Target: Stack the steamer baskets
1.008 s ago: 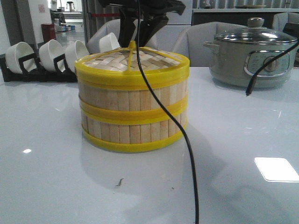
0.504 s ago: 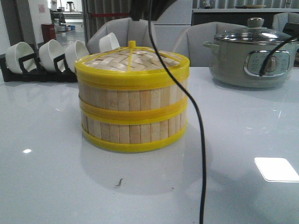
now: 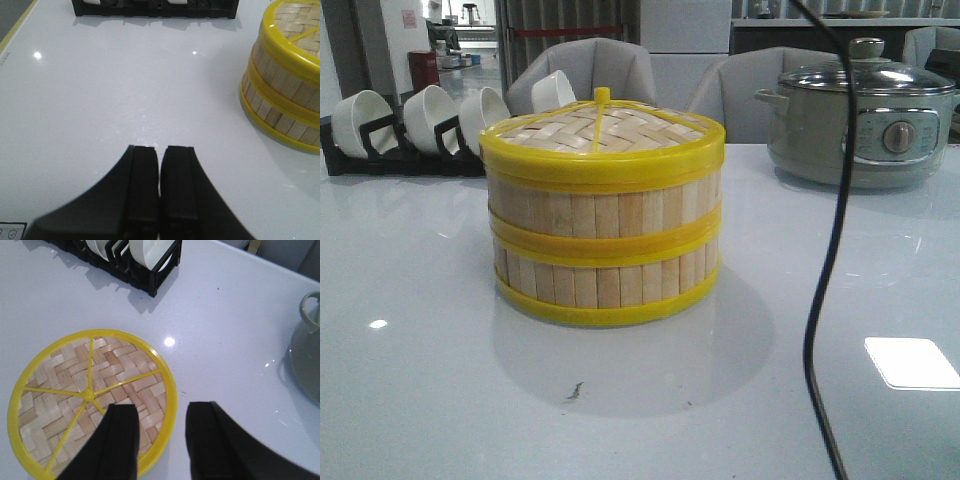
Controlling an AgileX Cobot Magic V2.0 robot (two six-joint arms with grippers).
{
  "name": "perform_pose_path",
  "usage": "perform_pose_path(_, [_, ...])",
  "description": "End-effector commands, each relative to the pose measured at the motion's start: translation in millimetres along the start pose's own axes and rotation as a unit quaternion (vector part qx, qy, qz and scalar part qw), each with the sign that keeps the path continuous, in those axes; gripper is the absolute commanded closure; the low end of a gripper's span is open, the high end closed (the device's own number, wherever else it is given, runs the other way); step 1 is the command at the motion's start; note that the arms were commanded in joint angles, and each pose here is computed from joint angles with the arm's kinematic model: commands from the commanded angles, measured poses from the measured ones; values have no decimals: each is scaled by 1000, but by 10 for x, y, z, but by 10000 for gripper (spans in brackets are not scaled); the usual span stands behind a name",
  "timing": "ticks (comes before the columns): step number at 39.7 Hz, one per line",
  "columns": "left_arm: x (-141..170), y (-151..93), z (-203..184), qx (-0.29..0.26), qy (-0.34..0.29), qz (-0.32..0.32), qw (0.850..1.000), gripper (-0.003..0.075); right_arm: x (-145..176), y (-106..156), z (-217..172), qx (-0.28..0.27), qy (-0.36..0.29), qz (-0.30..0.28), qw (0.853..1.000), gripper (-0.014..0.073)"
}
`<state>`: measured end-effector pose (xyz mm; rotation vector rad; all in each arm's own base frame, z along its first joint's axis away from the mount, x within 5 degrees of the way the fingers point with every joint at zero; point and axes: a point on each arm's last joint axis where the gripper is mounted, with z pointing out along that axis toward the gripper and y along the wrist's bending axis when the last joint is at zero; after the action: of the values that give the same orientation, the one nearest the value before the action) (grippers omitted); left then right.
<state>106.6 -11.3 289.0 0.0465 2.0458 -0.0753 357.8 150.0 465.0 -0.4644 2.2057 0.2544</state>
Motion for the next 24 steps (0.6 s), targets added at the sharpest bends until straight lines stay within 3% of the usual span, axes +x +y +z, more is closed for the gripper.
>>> perform_pose_path(1, [-148,-15,-39,8,-50,-3,999,637,-74,-90,-564,23,-66,-4,998,244])
perform_pose_path(7, [-148,-15,-39,8,-50,-3,999,637,142,-171,-771,45,-69,-2,997,244])
perform_pose_path(13, [-148,-15,-39,8,-50,-3,999,637,551,-305,-963,73,-98,10,992,244])
perform_pose_path(18, [-148,-15,-39,8,-50,-3,999,637,1001,-440,-1205,111,-147,28,983,244])
perform_pose_path(24, [-148,-15,-39,8,-50,-3,999,637,1549,-496,-1556,164,-226,42,959,244])
